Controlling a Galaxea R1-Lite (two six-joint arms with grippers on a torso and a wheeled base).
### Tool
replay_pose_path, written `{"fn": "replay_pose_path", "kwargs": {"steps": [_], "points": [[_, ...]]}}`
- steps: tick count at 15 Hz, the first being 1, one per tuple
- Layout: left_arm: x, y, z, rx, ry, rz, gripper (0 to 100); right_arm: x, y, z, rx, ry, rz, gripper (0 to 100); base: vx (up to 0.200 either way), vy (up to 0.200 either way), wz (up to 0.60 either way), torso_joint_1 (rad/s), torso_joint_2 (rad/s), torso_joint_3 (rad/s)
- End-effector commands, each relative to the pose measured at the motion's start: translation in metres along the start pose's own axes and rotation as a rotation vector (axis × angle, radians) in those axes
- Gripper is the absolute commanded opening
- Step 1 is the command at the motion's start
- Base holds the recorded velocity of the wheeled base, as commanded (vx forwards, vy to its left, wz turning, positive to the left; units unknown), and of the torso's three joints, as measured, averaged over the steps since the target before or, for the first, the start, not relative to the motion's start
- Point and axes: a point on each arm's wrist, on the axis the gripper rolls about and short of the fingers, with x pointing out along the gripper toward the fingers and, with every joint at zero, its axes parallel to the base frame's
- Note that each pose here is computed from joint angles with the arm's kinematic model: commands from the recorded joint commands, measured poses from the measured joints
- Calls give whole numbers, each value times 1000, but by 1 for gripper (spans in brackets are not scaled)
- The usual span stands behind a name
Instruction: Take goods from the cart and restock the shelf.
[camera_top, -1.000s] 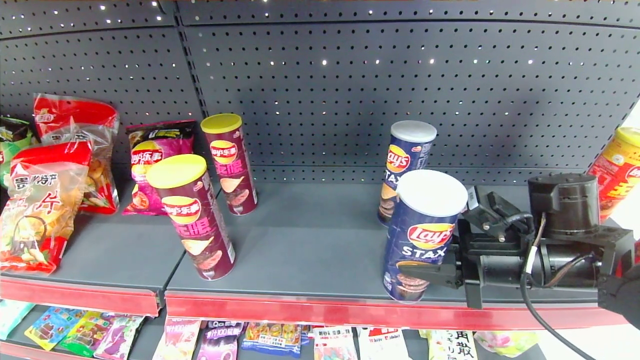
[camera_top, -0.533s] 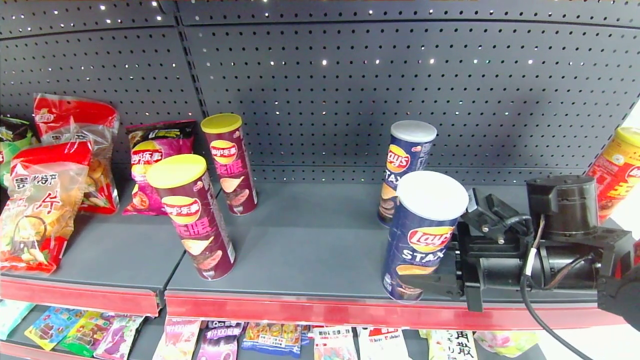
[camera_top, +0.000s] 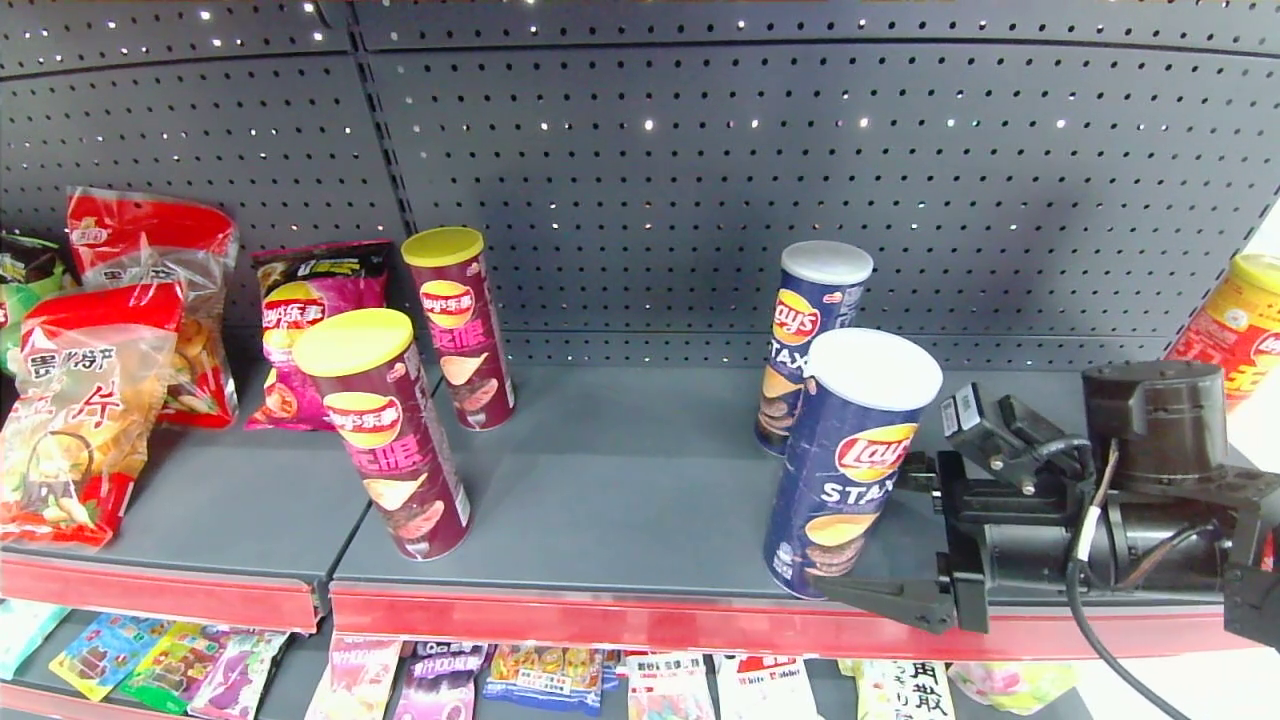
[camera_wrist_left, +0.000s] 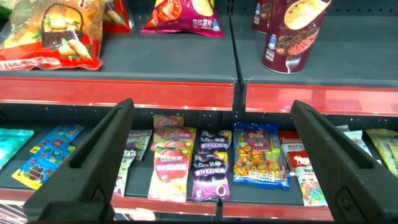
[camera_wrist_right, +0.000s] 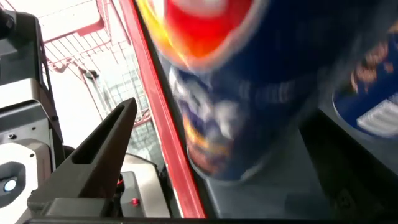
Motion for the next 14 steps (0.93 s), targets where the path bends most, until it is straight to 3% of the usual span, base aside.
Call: {"fn": "replay_pose_path", "kwargs": {"steps": [1,6,11,14], "points": [[0,0,0,-1,1,1,100,-10,4,-2,4,-5,-19,100,0,0,0,0,0,0],[0,0,0,-1,1,1,100,-22,14,-7,29,21,-88,100,0,0,0,0,0,0],[0,0,0,-1,1,1,100,-56,49,-22,67,27,-181,100,0,0,0,0,0,0],[0,0,0,1,1,1,100,-67,57,-24,94,27,-281,100,0,0,0,0,0,0]]}}
